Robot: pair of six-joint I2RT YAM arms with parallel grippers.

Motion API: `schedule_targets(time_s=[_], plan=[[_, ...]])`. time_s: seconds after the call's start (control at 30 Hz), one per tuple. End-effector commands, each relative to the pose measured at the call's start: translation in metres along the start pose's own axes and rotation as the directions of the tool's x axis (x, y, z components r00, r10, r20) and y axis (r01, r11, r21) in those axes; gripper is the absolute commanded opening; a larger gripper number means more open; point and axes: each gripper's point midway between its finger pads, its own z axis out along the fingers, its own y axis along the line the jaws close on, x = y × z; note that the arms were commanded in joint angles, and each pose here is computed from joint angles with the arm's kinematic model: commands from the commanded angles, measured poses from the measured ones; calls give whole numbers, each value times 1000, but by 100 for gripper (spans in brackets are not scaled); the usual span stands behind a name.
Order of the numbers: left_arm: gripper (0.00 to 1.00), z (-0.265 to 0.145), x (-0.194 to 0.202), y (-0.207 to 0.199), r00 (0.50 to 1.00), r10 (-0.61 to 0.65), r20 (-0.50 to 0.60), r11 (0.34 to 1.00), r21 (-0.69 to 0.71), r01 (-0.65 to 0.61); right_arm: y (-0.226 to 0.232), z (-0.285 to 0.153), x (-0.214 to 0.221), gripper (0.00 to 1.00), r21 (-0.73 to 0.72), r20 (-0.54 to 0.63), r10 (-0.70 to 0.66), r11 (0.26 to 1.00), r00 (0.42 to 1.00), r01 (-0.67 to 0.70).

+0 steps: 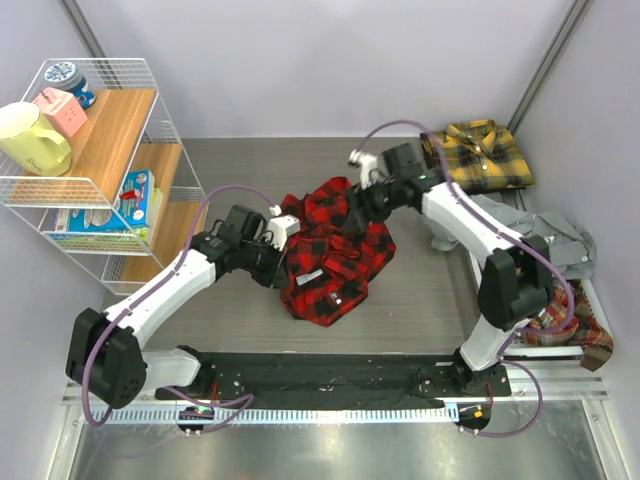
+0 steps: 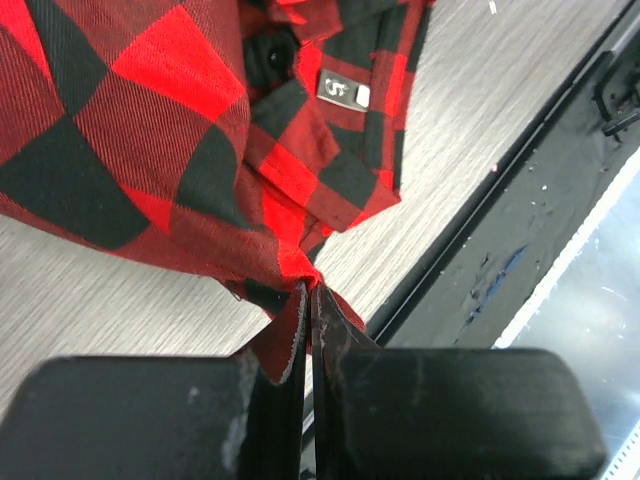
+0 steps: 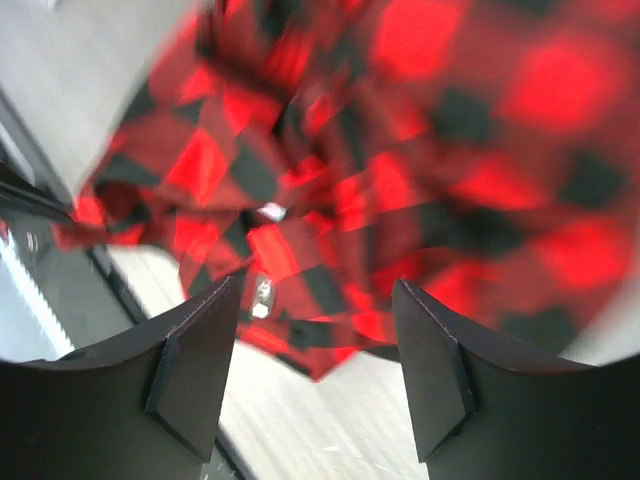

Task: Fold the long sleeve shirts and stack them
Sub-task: Flatten the shirt out

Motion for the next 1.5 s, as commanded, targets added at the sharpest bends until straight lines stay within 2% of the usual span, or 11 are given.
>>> schedule_targets(time_s=[0.0, 0.2, 0.23, 0.27, 0.33, 0.43, 0.47, 0.83, 1.03, 1.33, 1.47], plan=[[2, -7, -5, -15, 997, 21, 76, 998, 60, -25, 16, 46, 56, 68, -48, -159, 2, 999, 987, -9], [0, -14, -4, -13, 993, 69, 96, 997, 32, -73, 6, 75, 86, 61, 74, -297, -112, 987, 948, 140], [0, -17, -4, -11, 992, 74, 98, 997, 17, -76, -6, 75, 90, 57, 128, -323, -113, 978, 939, 162], [0, -22, -5, -12, 990, 87, 112, 996, 5, -88, -16, 75, 94, 43, 160, -345, -132, 967, 929, 197], [0, -30, -5, -11, 985, 109, 132, 994, -29, -106, -31, 68, 93, 33, 229, -363, -151, 942, 920, 245], [0, -38, -5, -2, 978, 156, 139, 985, -101, -143, -41, 47, 68, 14, 294, -335, -211, 903, 918, 315], [0, -42, -5, -3, 974, 175, 143, 981, -106, -161, -44, 40, 50, 1, 316, -311, -254, 881, 916, 352], [0, -44, 13, -14, 928, 363, 90, 932, -25, -362, -138, -14, -90, 1, 520, -89, -300, 799, 950, 301], [0, -29, -4, -24, 946, 291, 143, 954, 28, -297, -94, -47, -163, 1, 474, 117, -358, 840, 926, 264], [0, 2, -89, -81, 922, 171, 347, 973, 87, -213, -32, -177, -246, 1, 510, 502, -432, 848, 749, 147], [0, 10, -163, -64, 874, 18, 485, 999, -36, 0, -12, -234, -260, 1, 507, 597, -445, 854, 667, 117]])
